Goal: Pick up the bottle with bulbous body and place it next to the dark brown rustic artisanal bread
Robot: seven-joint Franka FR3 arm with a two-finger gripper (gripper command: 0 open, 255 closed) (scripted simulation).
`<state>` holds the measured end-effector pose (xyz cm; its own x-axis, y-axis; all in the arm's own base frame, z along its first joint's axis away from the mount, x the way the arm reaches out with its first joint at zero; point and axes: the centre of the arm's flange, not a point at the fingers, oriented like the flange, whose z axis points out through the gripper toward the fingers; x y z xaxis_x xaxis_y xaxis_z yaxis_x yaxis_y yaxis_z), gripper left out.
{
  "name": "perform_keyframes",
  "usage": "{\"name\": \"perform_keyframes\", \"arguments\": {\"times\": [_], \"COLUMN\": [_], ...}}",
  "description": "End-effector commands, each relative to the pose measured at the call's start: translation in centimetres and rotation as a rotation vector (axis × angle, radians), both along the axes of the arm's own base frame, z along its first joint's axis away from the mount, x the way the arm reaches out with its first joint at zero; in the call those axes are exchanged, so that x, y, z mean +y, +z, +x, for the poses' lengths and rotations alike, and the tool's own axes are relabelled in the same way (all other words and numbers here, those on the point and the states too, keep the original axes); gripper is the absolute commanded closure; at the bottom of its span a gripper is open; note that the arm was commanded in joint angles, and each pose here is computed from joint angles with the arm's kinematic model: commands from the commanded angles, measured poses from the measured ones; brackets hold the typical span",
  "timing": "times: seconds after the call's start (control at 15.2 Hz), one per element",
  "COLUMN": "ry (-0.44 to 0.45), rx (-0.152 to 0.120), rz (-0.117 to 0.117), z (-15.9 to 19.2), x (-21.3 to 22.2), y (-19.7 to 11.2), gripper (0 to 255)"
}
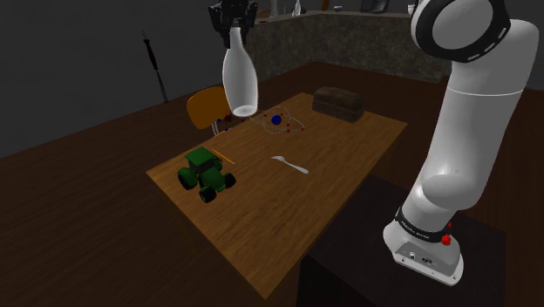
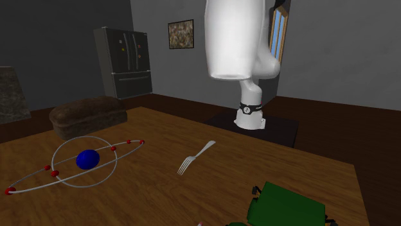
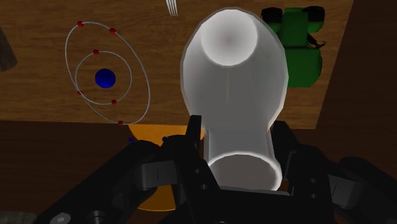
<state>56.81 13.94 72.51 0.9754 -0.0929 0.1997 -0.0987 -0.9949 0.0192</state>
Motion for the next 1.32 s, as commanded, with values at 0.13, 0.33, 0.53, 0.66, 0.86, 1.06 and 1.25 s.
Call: {"name": "perform_keyframes", "arguments": {"times": [0.13, 0.33, 0.53, 0.66, 0.86, 1.06, 1.25], "ry": [0.000, 0.000, 0.000, 0.000, 0.000, 0.000, 0.000], "rx": [0.000, 0.000, 0.000, 0.000, 0.000, 0.000, 0.000], "rz": [0.000, 0.000, 0.000, 0.000, 0.000, 0.000, 0.000], "z": [0.0, -1.5, -3.0, -4.0, -5.6, -7.1, -8.6], "x": [0.1, -3.6, -7.2, -9.7, -13.3, -17.0, -20.7], "y": [1.8, 1.8, 1.8, 1.8, 1.8, 1.8, 1.8], "gripper": [255, 255, 255, 255, 255, 255, 255]}}
